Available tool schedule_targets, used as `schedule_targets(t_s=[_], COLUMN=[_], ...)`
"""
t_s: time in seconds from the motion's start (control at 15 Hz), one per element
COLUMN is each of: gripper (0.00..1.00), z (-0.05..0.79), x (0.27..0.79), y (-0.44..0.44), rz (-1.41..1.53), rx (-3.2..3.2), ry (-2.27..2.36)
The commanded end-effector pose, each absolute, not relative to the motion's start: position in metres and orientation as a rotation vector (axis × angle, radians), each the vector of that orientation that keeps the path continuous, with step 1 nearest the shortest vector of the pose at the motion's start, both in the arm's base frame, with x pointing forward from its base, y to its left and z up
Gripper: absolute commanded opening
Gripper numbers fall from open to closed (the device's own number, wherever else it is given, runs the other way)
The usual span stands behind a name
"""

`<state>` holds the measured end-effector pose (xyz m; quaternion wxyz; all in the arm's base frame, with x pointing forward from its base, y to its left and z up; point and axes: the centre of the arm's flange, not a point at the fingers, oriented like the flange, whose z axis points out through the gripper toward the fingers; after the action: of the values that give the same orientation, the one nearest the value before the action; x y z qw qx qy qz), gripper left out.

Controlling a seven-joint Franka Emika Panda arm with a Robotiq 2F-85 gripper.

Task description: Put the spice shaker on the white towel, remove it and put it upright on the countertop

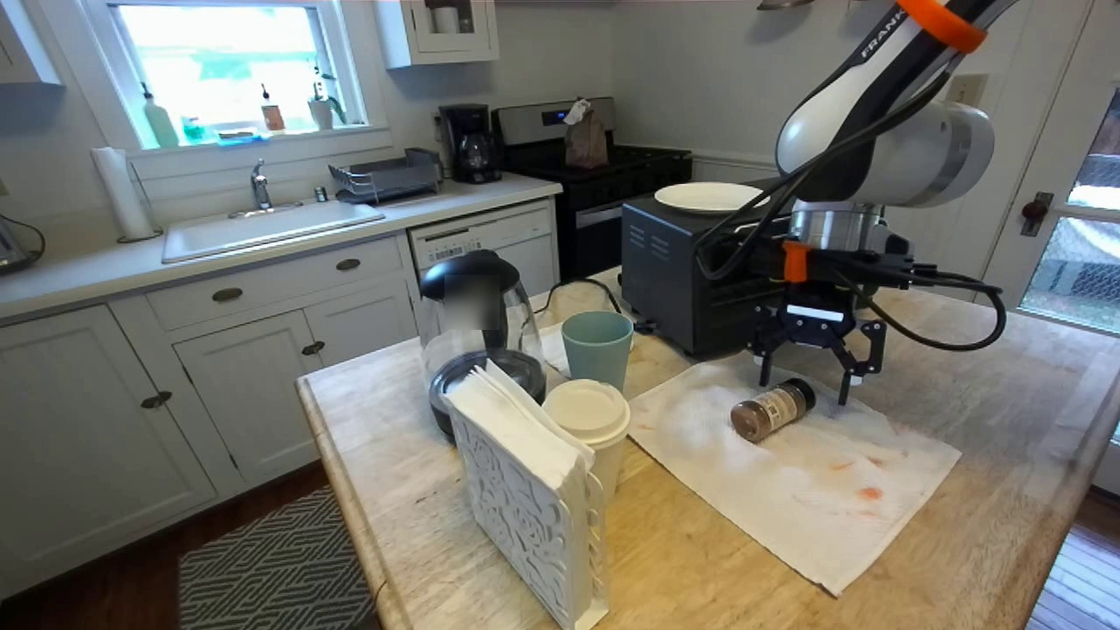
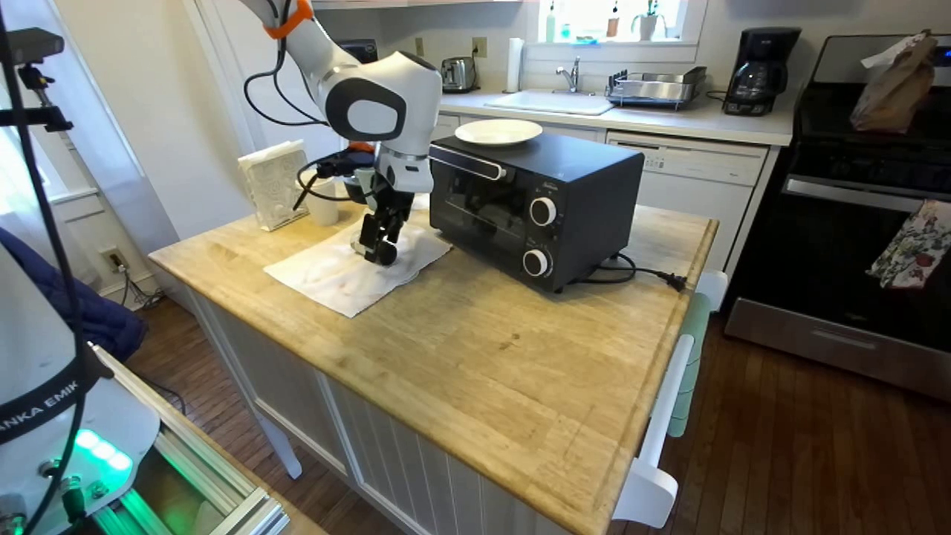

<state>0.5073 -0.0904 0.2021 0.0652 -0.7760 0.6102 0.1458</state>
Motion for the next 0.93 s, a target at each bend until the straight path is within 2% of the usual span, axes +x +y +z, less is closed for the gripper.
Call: schedule_targets(t_s=[0.0,0.2,0.33,0.4,0.6,0.67,0.87], gripper=[0.63,0.39,0.27,0.23,0.23,0.69,0.89], z=[0.1978,0.1978,0.1984,0.1984,0.1990,0.1989,0.1996], x=[0.5184,0.5203,0.5216,0.5221,0.5223,0.5223,0.5234], y=[-0.0914,-0.0920,-0.0926,-0.0926,-0.0924,-0.0921,-0.0902], rz=[0.417,0.405,0.396,0.395,0.401,0.401,0.393], rx=[-2.316,-2.319,-2.318,-2.318,-2.320,-2.322,-2.337], ry=[1.850,1.851,1.851,1.850,1.844,1.841,1.821])
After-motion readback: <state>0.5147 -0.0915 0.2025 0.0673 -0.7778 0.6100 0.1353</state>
